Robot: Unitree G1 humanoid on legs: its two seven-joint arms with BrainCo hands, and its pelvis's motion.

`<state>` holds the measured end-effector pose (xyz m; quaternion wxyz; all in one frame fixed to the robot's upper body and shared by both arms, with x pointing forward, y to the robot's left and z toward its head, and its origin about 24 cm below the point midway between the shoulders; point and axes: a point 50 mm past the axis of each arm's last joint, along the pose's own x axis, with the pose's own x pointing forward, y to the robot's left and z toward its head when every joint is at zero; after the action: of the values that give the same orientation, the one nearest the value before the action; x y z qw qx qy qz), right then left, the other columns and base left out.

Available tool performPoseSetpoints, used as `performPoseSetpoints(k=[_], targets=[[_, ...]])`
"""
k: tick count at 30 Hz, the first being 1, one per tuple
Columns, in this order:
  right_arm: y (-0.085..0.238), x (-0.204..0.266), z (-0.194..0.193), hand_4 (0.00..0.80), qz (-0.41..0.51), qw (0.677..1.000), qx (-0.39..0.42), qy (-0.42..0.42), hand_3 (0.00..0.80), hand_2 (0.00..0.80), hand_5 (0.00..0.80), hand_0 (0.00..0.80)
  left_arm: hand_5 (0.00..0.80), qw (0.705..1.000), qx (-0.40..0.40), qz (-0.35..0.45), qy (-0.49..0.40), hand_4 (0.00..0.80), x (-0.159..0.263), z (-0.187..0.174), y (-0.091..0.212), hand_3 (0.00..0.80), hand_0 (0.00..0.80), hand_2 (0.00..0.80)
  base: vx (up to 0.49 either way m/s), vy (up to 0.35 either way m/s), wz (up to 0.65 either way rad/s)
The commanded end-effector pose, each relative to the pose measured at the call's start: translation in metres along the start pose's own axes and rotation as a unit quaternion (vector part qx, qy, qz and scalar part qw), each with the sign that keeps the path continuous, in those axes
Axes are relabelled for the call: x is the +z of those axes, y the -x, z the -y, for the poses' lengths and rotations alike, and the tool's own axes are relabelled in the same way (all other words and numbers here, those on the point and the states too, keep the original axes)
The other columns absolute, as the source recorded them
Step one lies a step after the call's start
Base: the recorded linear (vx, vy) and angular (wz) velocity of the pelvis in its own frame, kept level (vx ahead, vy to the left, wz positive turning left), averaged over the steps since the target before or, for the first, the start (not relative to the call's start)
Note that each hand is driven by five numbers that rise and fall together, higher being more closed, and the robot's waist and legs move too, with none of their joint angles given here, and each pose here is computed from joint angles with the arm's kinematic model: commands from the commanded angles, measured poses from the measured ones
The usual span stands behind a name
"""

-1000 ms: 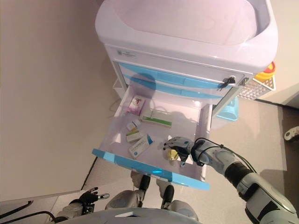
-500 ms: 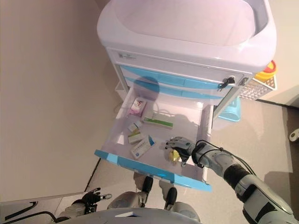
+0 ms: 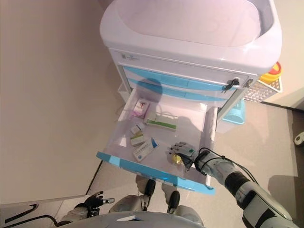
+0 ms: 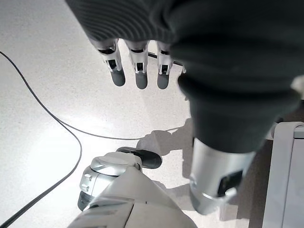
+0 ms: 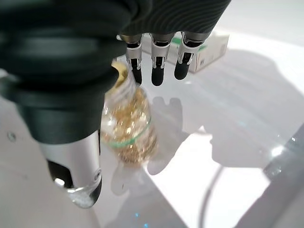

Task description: Open the drawer and pick up the medicine

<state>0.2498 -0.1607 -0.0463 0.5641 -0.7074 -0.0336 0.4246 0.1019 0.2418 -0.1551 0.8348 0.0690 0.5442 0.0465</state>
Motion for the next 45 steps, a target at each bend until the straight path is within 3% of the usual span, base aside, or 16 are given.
performPoseSetpoints(k=[1,23,45], targets=[[-0.007,0.017,0.009,0.0,0.032,0.999,-0.033,0.007,0.0,0.0,0.0,0.0,0.0,1.0,0.004,-0.008,-0.025,0.0,0.004,-0.001,-0.002,0.0,0.0,0.0,0.002,-0.003,0.04],[-0.007,0.013,0.005,0.0,-0.008,0.997,-0.082,0.006,0.0,0.0,0.0,0.0,0.0,1.0,0.0,-0.009,-0.021,0.0,0.002,0.005,-0.002,0.0,0.0,0.0,0.0,0.0,0.01],[-0.009,0.008,-0.001,0.0,-0.041,0.996,-0.083,0.013,0.0,0.0,0.0,0.0,0.0,1.0,-0.003,-0.004,-0.021,0.0,0.003,0.009,-0.002,0.0,0.0,0.0,0.0,0.0,0.0]])
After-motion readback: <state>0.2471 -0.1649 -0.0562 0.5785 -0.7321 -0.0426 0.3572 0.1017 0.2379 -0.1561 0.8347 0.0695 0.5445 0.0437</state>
